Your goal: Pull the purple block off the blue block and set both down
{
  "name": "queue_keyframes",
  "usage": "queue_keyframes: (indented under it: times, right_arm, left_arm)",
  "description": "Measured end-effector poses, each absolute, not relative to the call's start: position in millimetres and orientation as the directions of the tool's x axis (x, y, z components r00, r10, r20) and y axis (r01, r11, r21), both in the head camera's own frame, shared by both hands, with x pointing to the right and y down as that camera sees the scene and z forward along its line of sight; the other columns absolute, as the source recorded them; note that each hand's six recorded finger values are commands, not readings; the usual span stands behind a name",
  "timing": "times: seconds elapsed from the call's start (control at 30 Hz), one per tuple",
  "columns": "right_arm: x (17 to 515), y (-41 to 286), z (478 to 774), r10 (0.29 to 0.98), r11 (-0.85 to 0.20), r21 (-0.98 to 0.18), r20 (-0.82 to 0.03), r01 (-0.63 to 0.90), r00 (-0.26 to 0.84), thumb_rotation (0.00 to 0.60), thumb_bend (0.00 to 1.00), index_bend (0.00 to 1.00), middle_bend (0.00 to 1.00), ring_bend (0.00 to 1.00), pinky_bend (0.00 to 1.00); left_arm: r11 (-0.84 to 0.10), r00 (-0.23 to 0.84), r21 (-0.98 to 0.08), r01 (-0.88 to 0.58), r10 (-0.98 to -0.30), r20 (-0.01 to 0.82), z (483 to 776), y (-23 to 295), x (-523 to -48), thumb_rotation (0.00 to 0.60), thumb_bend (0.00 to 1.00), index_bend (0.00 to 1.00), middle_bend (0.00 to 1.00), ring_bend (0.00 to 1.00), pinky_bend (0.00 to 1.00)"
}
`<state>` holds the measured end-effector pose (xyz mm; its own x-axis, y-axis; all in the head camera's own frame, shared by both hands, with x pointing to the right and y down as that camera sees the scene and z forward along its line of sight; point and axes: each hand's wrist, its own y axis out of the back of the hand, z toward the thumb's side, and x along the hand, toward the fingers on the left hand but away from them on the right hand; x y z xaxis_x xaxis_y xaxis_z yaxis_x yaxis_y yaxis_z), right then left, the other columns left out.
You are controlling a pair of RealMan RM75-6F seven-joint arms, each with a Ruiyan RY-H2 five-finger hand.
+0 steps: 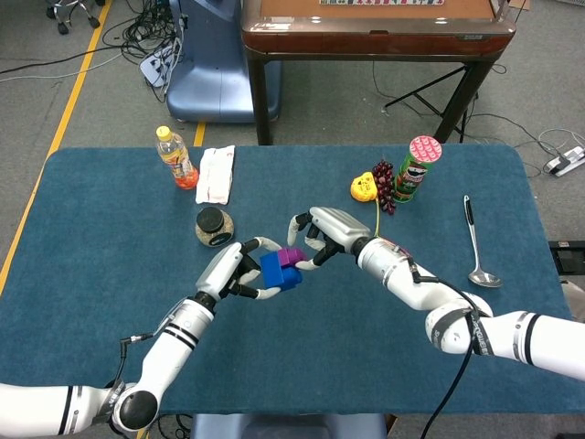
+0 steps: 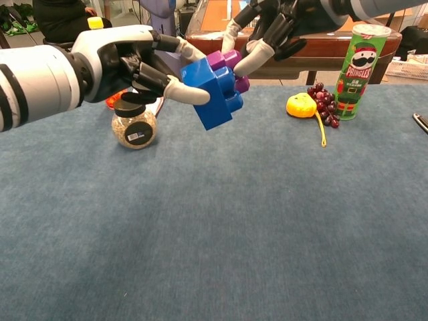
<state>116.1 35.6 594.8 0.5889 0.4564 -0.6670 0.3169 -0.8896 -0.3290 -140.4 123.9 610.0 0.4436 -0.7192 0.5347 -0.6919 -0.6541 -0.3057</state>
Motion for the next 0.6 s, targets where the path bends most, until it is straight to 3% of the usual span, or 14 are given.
queue_keyframes:
  times: [0.6]
  right_arm:
    - [111.8, 37.7, 596.4, 0.438, -0.899, -0.314, -0.668, 0.307, 0.602, 0.6, 0.27, 0.56, 1.0, 1.0, 1.0]
  left_arm:
    - [-0.669, 0.452, -0.321, -0.67, -0.711, 0.539, 613.1, 127.4, -135.5, 0.6, 0.36, 0.57, 1.0, 0.89, 1.0]
